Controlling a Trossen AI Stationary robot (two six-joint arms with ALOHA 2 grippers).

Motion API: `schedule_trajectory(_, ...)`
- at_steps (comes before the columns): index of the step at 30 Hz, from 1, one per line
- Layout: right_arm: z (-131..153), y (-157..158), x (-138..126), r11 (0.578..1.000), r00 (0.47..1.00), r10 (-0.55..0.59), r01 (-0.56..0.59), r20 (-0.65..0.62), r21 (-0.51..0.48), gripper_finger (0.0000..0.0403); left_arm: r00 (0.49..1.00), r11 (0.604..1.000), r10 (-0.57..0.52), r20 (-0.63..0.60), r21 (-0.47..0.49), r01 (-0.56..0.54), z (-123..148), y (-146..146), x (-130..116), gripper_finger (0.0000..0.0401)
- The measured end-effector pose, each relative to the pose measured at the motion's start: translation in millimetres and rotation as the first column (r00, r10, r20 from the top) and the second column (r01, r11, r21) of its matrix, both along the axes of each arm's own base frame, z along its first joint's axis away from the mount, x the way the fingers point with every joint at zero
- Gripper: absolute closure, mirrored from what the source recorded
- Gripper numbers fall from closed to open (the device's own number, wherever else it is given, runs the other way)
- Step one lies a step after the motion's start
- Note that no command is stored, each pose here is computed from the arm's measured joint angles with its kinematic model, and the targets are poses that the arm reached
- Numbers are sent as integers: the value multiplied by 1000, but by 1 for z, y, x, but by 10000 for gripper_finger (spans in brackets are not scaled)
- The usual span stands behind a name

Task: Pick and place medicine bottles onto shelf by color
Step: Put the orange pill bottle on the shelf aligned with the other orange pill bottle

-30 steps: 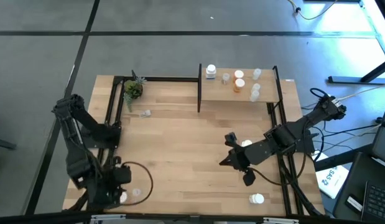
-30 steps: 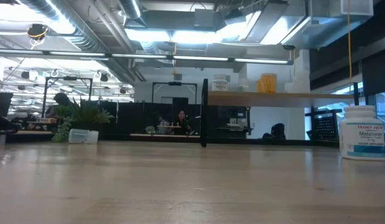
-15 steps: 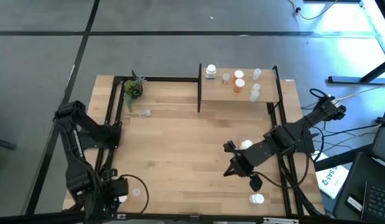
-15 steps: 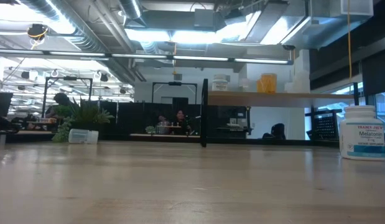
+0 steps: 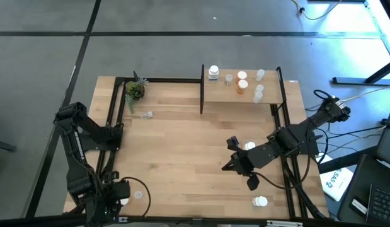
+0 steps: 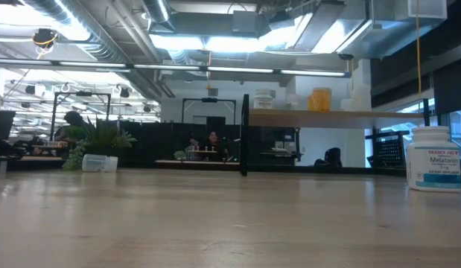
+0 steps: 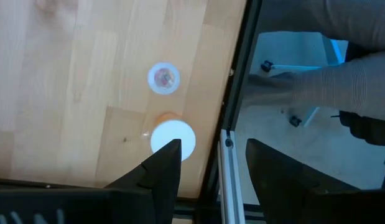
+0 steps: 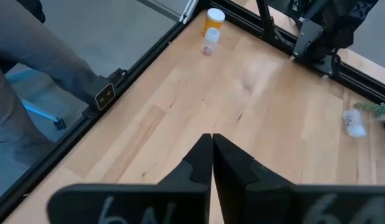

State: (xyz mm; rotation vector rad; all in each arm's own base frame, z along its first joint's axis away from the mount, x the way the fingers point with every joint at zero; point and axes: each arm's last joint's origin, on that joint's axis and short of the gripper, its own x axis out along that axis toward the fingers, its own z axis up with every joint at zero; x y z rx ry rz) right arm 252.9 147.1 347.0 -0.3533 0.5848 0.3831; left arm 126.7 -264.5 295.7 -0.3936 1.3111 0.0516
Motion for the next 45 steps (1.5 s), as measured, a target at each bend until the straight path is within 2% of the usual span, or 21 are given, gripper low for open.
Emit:
schedule_trajectory(5,0,0,0,1000,1000,-1,1,0,-1,387,999,999,32,3,-30,-32,1,-2,1,227)
schedule_trajectory(24,0,0,0,1000,1000,-2,2,1,0,386,995,996,86,50,-14,-85,0,-1,2,227)
schedule_trajectory(29,0,0,0,1000,1000,-2,2,0,0,386,994,995,93,55,-35,-91,1,-3,3,227)
schedule_trajectory(33,0,0,0,1000,1000,-2,2,0,0,386,985,983,172,16,-62,-171,-1,-3,2,227)
schedule_trajectory(36,0,0,0,1000,1000,-2,2,0,0,386,982,981,190,7,-51,-190,-7,-2,2,226)
schedule_trajectory(40,0,0,0,1000,1000,-2,2,0,0,386,982,980,190,-1,-65,-189,-16,-4,2,201)
schedule_trajectory(45,0,0,0,1000,1000,-2,2,0,0,386,983,983,179,-40,-43,-180,-28,-2,0,137)
